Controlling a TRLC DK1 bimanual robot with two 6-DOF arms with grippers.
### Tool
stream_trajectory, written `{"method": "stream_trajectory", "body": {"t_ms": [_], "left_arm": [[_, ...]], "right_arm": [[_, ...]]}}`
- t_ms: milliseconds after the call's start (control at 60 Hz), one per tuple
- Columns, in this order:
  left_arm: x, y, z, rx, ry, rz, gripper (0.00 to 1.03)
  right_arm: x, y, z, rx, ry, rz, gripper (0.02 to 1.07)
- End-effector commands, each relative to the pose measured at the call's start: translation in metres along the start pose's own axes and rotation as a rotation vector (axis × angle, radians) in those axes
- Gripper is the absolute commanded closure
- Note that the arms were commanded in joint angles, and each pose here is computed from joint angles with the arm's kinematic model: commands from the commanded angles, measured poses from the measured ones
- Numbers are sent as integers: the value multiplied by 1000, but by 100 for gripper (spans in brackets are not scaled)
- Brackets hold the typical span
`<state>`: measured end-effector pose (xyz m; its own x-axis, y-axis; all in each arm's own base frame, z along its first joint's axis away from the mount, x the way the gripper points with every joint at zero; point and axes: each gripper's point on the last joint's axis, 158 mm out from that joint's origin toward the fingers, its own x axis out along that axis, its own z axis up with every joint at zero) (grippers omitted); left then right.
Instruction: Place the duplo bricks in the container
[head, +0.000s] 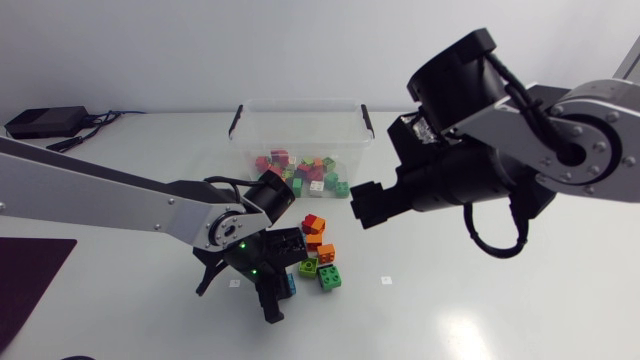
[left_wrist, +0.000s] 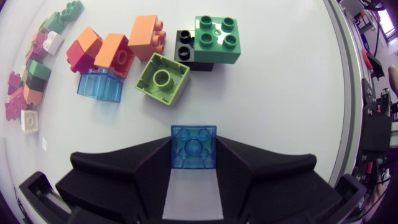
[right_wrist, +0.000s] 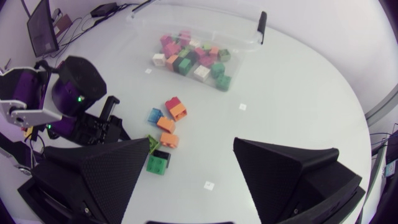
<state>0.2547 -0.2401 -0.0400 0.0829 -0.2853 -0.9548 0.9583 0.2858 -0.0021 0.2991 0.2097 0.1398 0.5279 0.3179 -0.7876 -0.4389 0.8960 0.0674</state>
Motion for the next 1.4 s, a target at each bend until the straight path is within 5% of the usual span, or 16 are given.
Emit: {"method": "stream_trajectory", "body": {"t_ms": [0, 650, 1083, 1383], "left_arm": [[-1, -1, -13, -39, 21, -4, 80], [-84, 45, -16, -147, -147, 171, 80], [-157, 73, -6, -228, -327, 327, 80], [-177, 76, 1, -232, -376, 361, 80]], "right_arm": [[8, 5, -27, 8, 78, 16, 13], [73, 45, -90, -57, 447, 13, 14], [101, 64, -101, -38, 548, -19, 18], [112, 61, -106, 19, 575, -63, 28]]}}
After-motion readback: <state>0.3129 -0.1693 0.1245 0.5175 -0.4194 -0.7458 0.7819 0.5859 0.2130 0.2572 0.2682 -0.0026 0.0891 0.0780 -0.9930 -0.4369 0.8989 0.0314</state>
